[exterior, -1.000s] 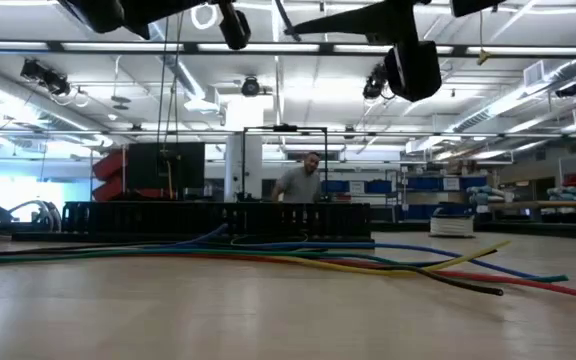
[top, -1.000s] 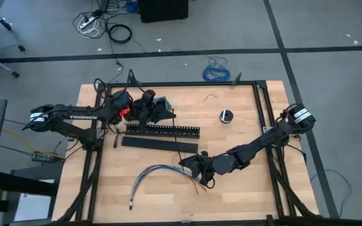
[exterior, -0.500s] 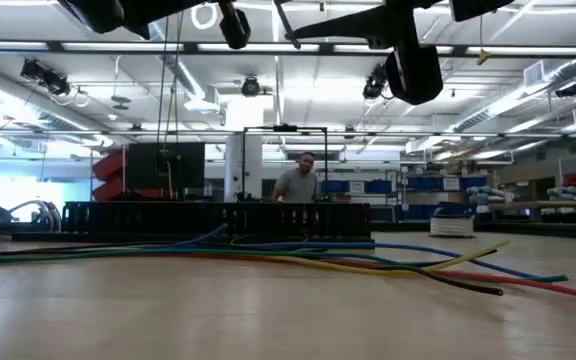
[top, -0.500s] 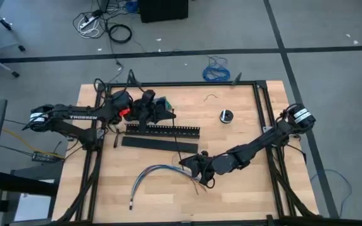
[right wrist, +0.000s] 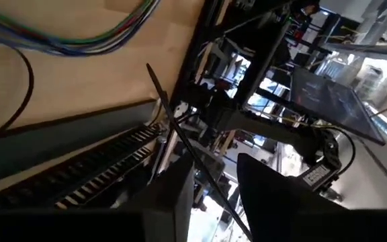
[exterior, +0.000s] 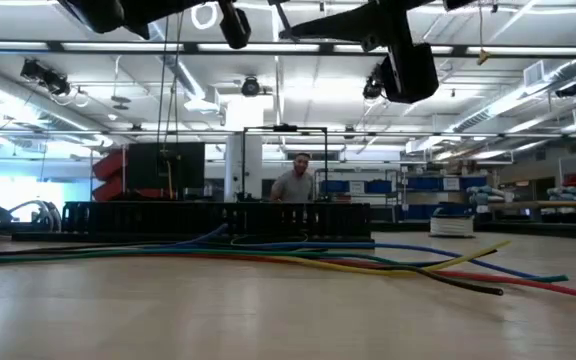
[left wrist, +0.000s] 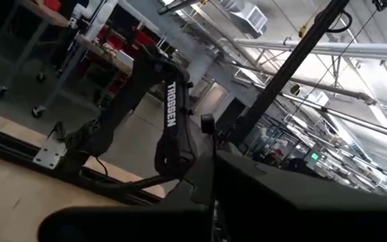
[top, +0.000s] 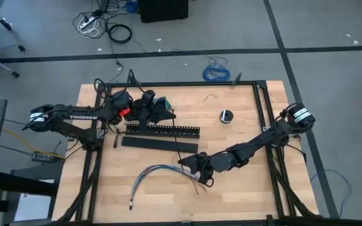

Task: Ziptie cables
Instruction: Wrap the right black zip tie on the cables

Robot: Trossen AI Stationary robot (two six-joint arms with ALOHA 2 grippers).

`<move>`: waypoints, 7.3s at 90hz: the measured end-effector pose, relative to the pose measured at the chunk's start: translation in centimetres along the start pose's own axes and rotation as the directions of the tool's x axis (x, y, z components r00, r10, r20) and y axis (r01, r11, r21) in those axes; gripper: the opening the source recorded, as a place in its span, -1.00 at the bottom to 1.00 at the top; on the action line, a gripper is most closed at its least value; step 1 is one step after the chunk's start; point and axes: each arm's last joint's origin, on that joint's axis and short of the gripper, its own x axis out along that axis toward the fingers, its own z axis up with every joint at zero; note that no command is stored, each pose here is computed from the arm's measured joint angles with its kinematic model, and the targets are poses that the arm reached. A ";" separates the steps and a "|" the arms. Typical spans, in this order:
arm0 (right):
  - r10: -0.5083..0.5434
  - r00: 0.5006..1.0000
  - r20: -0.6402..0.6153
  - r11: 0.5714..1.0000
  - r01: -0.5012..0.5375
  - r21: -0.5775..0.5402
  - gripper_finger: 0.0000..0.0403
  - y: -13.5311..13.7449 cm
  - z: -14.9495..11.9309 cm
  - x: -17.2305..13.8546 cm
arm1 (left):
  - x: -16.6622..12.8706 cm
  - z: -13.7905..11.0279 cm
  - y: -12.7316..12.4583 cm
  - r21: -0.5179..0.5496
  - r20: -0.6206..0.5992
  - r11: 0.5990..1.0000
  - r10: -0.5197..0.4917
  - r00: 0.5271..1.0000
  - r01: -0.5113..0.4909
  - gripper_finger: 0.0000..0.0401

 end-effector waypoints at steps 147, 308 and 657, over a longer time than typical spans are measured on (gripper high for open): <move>-0.132 0.990 0.042 -0.200 -0.068 0.977 -1.00 -0.9 -2.2 1.1 | 3.1 -11.3 -7.3 0.982 0.010 -0.174 0.434 0.901 0.073 -1.00; -0.249 0.960 0.127 -0.357 -0.213 0.910 -1.00 2.2 -6.9 -0.3 | 3.7 -12.1 -7.1 0.901 0.190 -0.430 0.507 0.841 0.056 -1.00; -0.246 0.960 0.130 -0.356 -0.214 0.910 -1.00 2.3 -7.3 -0.1 | 3.7 -12.3 -7.0 0.913 0.170 -0.403 0.518 0.838 0.064 -1.00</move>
